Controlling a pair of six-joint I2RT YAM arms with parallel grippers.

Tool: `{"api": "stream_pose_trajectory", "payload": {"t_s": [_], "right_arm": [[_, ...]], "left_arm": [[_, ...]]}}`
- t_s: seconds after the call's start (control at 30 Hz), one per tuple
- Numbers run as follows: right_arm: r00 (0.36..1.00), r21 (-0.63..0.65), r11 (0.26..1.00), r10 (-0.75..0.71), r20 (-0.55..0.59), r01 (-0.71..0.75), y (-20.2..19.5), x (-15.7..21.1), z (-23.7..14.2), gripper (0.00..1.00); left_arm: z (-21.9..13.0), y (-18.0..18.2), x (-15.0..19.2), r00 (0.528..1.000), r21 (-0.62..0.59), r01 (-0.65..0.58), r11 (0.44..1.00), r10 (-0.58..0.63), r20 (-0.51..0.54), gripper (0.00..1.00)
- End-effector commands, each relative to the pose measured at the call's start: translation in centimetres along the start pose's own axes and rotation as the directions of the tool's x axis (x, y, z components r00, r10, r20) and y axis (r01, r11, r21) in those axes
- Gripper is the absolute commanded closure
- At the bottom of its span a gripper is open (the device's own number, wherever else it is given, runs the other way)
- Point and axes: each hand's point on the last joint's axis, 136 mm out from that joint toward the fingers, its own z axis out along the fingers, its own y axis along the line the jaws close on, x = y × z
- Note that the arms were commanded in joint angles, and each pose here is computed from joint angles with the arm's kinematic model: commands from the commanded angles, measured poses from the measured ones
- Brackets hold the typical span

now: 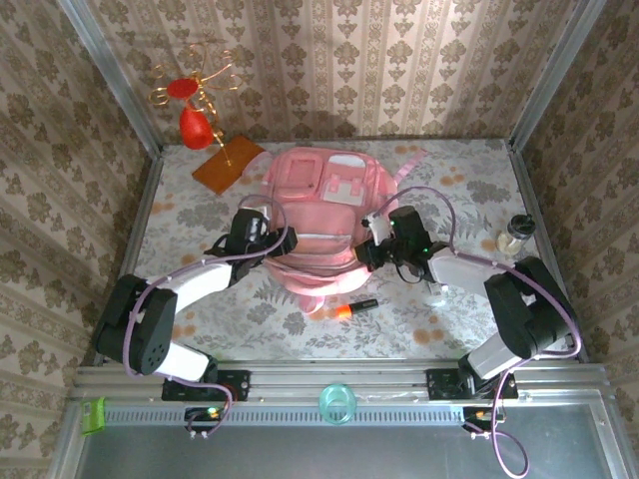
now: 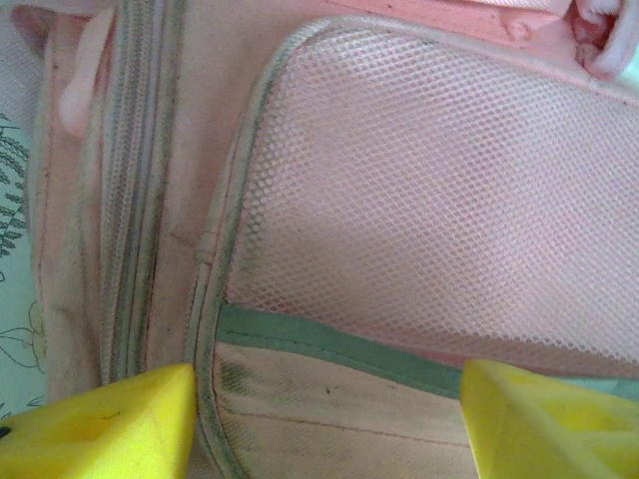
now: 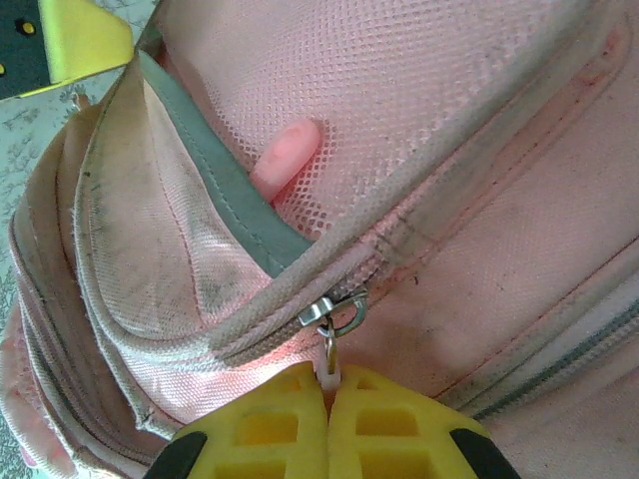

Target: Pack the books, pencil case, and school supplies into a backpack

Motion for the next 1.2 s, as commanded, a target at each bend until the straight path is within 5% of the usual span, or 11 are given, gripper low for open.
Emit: {"api": "stream_pose_trajectory", "payload": {"t_s": [0.0,0.37,0.5,0.6,0.67,0.8,0.9,1.0,1.17], "right_arm": [[0.998,0.032,0.999,0.035,-0.051,-0.033,1.2,1.7,0.2,1.0],[0.997,0.102,0.995,0.015,-0.075,-0.008,1.2,1.1,0.1,1.0],[0.997,0.1,0.995,0.038,-0.072,-0.031,0.5,-0.5,-0.1,1.0],[0.996,0.099,0.995,0.04,-0.079,-0.032,0.0,-1.5,-0.3,1.0],[0.995,0.089,0.995,0.043,-0.085,-0.036,-0.1,-1.7,-0.5,1.0],[0.996,0.063,0.997,0.041,-0.083,-0.036,-0.1,-2.0,-0.6,1.0],[0.996,0.046,0.999,0.033,-0.08,-0.029,0.1,-2.1,-0.7,1.0],[0.996,0.041,0.999,0.037,-0.08,-0.034,0.0,-2.1,-0.7,1.0],[0.996,0.037,0.999,0.036,-0.081,-0.033,0.0,-2.1,-0.6,1.0]], "left_arm": [[0.4,-0.8,1.0,1.0,0.022,0.025,0.999,-0.026,0.003,0.31],[-0.5,0.4,0.6,0.993,-0.054,0.03,0.998,-0.024,0.113,0.3],[-2.2,-1.0,-1.7,0.976,-0.053,-0.134,0.99,0.141,0.164,0.24],[-3.8,-2.4,-3.2,0.921,-0.067,-0.326,0.943,0.333,0.201,0.23],[-4.5,-4.1,-3.3,0.849,-0.028,-0.486,0.874,0.479,0.222,0.23],[-4.9,-9.0,-0.8,0.561,0.098,-0.824,0.559,0.776,0.289,0.24],[-4.7,-11.0,1.2,0.382,0.168,-0.924,0.344,0.858,0.344,0.25],[-3.9,-11.9,2.3,0.295,0.237,-0.946,0.222,0.892,0.342,0.3],[-3.1,-12.9,3.8,0.216,0.34,-0.935,0.098,0.919,0.329,0.35]]}}
